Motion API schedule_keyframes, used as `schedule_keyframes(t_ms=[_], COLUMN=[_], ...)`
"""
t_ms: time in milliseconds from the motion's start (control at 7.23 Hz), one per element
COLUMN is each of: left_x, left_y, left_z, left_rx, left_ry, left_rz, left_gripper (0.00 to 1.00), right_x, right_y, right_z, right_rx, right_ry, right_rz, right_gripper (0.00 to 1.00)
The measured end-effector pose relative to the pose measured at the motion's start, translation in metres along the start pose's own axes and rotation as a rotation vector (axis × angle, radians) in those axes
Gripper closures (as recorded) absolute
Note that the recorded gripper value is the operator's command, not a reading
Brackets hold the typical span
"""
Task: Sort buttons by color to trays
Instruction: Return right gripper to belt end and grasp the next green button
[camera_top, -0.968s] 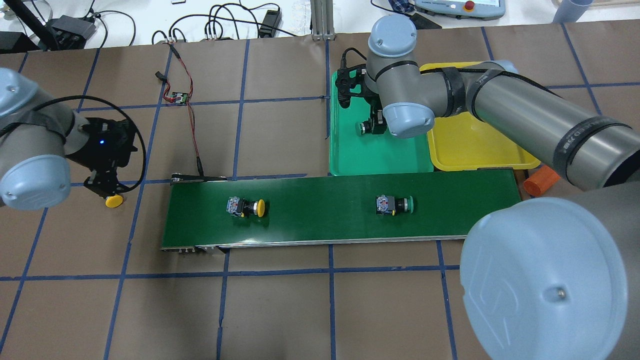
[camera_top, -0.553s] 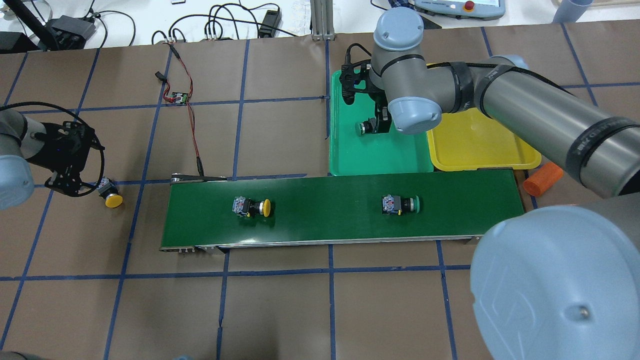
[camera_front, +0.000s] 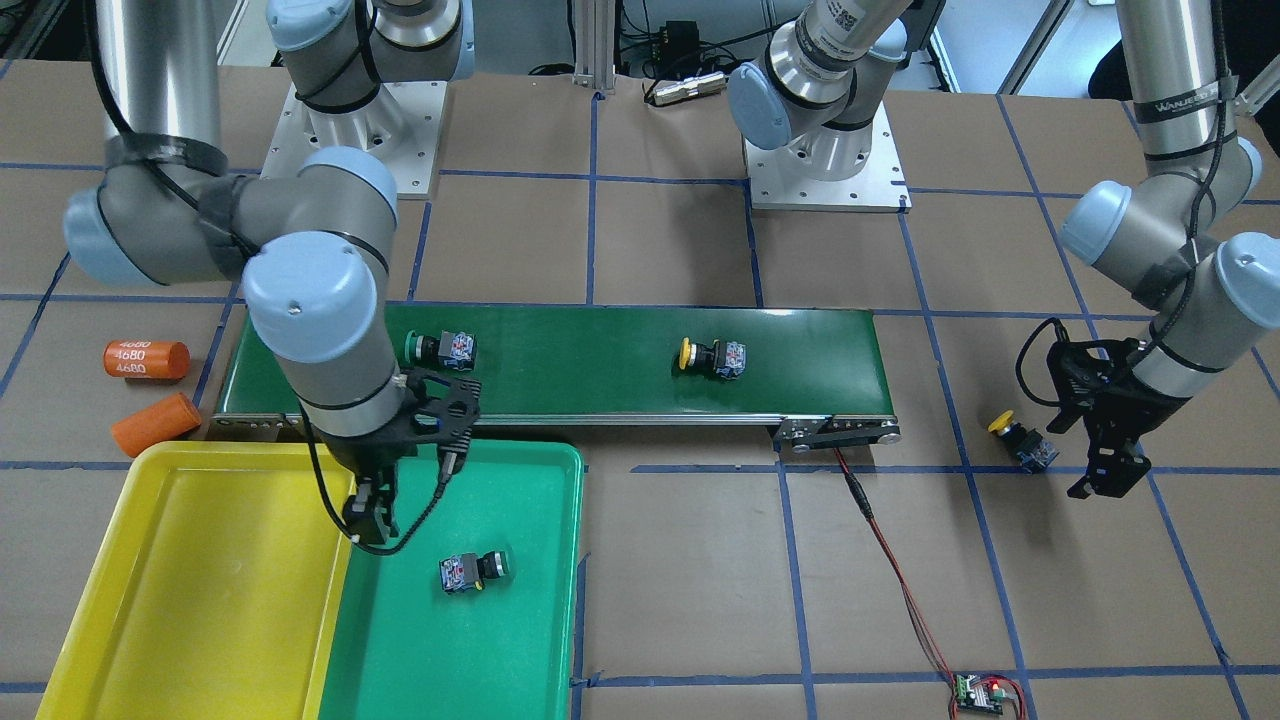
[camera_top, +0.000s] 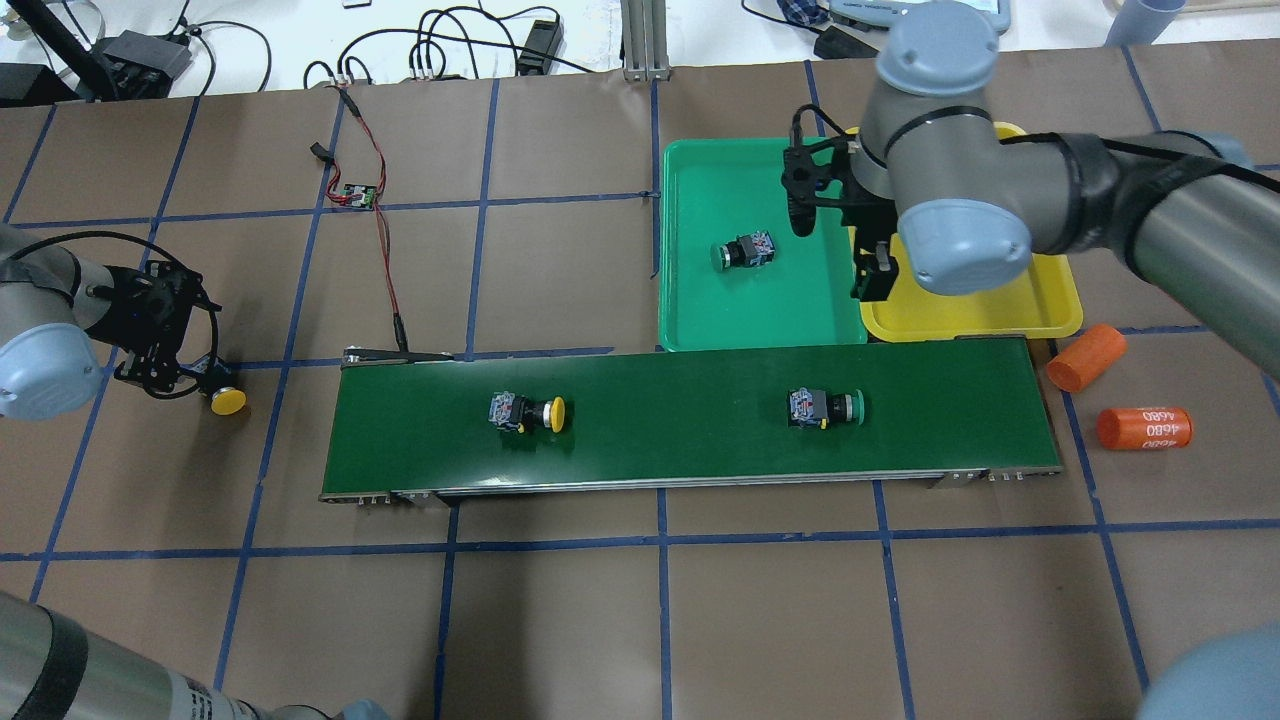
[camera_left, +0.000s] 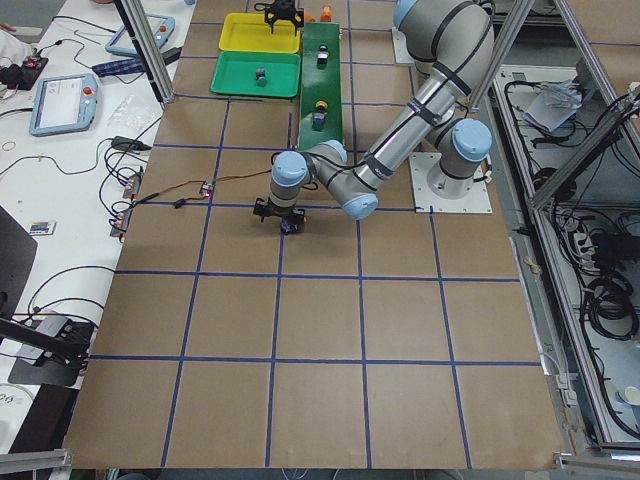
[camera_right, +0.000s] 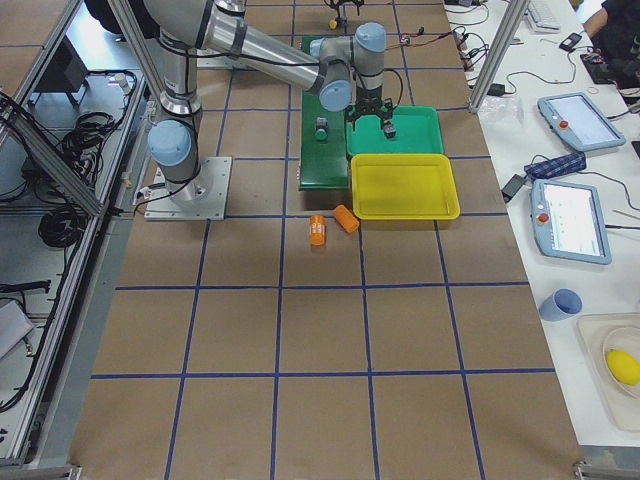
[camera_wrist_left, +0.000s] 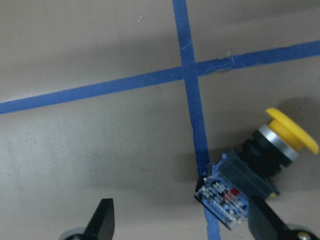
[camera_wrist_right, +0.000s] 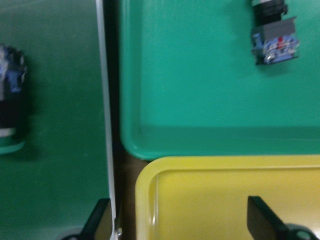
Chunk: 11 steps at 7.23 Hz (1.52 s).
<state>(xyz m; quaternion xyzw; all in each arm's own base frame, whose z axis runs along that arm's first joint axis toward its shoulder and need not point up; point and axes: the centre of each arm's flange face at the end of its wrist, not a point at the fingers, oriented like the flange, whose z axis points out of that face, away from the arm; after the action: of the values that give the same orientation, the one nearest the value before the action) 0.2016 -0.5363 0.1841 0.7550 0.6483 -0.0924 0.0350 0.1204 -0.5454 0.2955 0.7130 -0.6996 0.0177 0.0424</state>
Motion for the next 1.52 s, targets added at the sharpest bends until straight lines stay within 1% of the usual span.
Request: schedule_keyframes(t_ms=[138, 277, 553, 830, 1106, 1383, 1521], left_x=[0.007, 0.008, 0.002, 0.010, 0.021, 0.018, 0.014], left_y=[-0.001, 0.004, 0.007, -0.005, -0.007, -0.005, -0.002], left_z=[0.002, -0.002, -0.012, -0.001, 0.004, -0.003, -0.010], left_rx=[0.007, 0.000, -0.012, 0.009, 0.022, 0.013, 0.011], left_ry=[0.006, 0.001, -0.010, 0.009, 0.016, 0.008, 0.006], left_rz=[-0.001, 0.003, 0.019, 0.041, 0.063, 0.071, 0.071], left_gripper=[0.00, 0.00, 0.00, 0.00, 0.00, 0.00, 0.00], right_x=[-0.028, -0.053, -0.092, -0.112, -0.128, -0.130, -0.131], right_y=[0.026, 0.044, 0.055, 0.054, 0.050, 0.049, 0.048], right_z=[-0.002, 0.002, 0.020, 0.037, 0.047, 0.048, 0.048], right_rx=[0.000, 0.002, 0.011, 0.035, 0.042, 0.039, 0.038], right_ry=[-0.013, -0.030, -0.067, -0.089, -0.076, -0.051, -0.048], right_rz=[-0.020, -0.028, -0.026, -0.013, -0.007, 0.008, 0.016], right_gripper=[0.05, 0.05, 0.06, 0.06, 0.06, 0.06, 0.06])
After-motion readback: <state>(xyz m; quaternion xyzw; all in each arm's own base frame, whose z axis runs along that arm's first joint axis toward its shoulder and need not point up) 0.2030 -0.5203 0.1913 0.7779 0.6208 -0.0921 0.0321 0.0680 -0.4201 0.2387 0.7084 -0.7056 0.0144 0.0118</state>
